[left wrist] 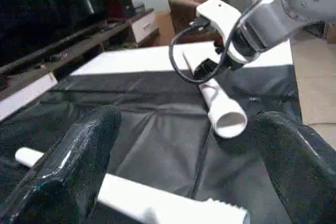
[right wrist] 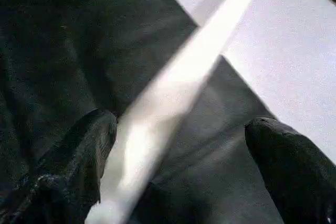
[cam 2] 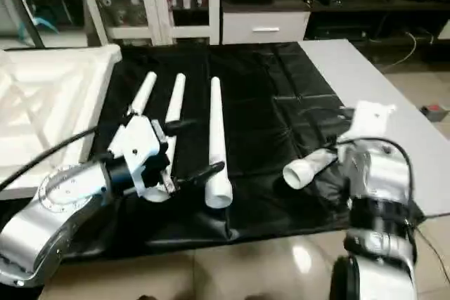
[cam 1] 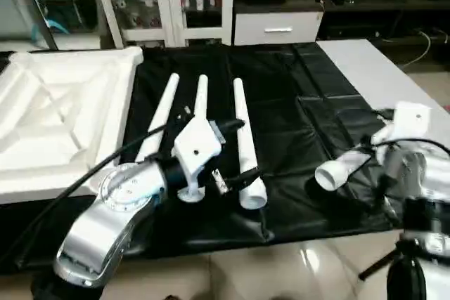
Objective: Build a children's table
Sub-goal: Pick table leg
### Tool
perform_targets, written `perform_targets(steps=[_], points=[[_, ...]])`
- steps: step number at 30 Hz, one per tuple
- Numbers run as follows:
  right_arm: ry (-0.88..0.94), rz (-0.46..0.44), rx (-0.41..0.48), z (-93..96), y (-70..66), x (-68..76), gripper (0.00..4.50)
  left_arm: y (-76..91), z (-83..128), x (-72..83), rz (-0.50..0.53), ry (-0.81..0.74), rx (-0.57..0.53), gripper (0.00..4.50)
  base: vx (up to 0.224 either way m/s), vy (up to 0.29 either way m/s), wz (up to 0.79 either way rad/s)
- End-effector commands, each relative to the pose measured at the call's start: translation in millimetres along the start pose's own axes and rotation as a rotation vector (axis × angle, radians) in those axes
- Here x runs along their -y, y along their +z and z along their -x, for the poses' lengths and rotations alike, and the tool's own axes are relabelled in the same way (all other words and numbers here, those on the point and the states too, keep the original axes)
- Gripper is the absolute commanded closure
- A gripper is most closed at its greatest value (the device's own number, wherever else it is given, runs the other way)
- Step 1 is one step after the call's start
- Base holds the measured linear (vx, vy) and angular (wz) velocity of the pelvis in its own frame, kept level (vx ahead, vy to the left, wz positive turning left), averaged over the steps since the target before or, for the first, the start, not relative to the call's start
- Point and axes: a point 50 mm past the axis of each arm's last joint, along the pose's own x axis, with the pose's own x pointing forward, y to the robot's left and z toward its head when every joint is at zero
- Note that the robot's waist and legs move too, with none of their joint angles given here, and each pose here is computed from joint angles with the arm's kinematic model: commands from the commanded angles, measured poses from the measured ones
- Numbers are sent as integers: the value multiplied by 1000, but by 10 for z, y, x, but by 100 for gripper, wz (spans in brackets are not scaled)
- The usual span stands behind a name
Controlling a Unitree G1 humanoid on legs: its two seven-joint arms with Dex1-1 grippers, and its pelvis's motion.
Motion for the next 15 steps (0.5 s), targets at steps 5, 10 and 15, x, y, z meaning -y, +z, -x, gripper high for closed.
perform_targets(steps=[5, 10, 15], points=[[67, -46, -110, -64, -74, -118, 11, 43, 36, 86, -19, -78, -36, 0, 26, -7, -1], [81, -50, -242, -112, -251, -167, 11, 100, 56, 155, -23, -139, -44, 0, 0, 0, 0], [87, -46, -293, -115, -333, -174, 36, 125, 49, 161, -24, -139, -37, 0, 0, 0, 0]])
